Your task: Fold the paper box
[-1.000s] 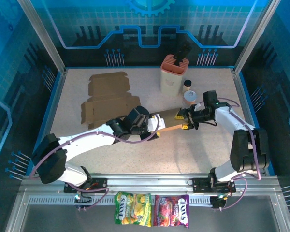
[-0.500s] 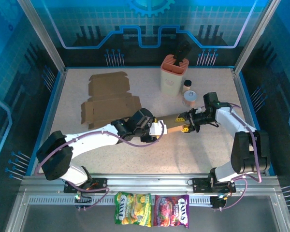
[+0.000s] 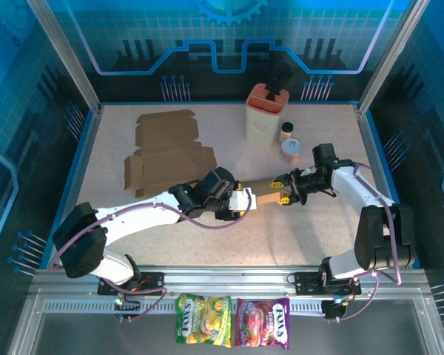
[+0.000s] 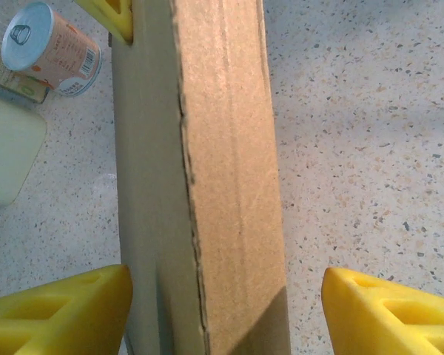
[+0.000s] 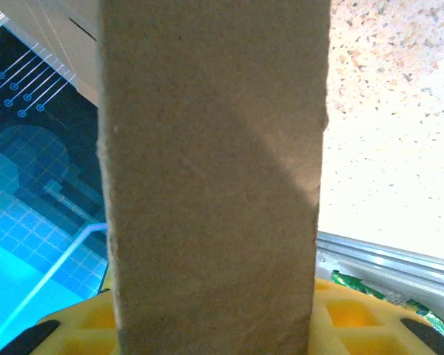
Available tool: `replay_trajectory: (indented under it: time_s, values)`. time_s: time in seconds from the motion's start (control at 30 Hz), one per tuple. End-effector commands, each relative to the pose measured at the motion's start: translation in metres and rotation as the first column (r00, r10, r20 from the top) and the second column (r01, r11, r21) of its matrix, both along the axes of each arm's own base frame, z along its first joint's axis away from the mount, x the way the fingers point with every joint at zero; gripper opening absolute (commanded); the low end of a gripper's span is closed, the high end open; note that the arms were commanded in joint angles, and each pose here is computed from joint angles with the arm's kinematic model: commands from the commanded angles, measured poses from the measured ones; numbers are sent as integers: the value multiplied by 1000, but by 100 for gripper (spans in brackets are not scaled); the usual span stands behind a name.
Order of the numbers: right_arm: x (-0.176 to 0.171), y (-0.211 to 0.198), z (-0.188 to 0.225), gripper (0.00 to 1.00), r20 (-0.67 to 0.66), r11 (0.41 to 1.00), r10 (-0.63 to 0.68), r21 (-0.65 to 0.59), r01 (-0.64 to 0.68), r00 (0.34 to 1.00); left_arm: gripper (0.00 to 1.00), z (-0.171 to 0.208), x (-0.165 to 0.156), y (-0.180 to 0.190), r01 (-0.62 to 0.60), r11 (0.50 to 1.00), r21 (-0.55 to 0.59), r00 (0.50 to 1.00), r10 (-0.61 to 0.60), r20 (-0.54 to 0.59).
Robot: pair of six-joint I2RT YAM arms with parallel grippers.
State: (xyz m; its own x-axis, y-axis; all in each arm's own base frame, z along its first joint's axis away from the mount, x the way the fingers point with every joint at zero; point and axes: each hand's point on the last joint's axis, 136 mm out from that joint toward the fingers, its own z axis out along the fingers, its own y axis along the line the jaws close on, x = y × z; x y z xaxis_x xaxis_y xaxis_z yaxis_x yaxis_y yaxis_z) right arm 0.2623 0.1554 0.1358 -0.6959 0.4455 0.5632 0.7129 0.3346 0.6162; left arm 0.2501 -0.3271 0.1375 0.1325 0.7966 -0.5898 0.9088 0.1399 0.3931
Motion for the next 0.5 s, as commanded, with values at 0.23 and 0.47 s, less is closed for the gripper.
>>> replay_trajectory:
  time_s: [0.23,0.47]
  values:
    - [-5,3,14,39,-14,998,-19,54,20,1000,77,-17,2,6,-24,998,59,1000,25,-5]
    - [-7,7,15,39,-18,997,-27,71,28,999,64,-19,18,6,-88,993,75,996,85,39]
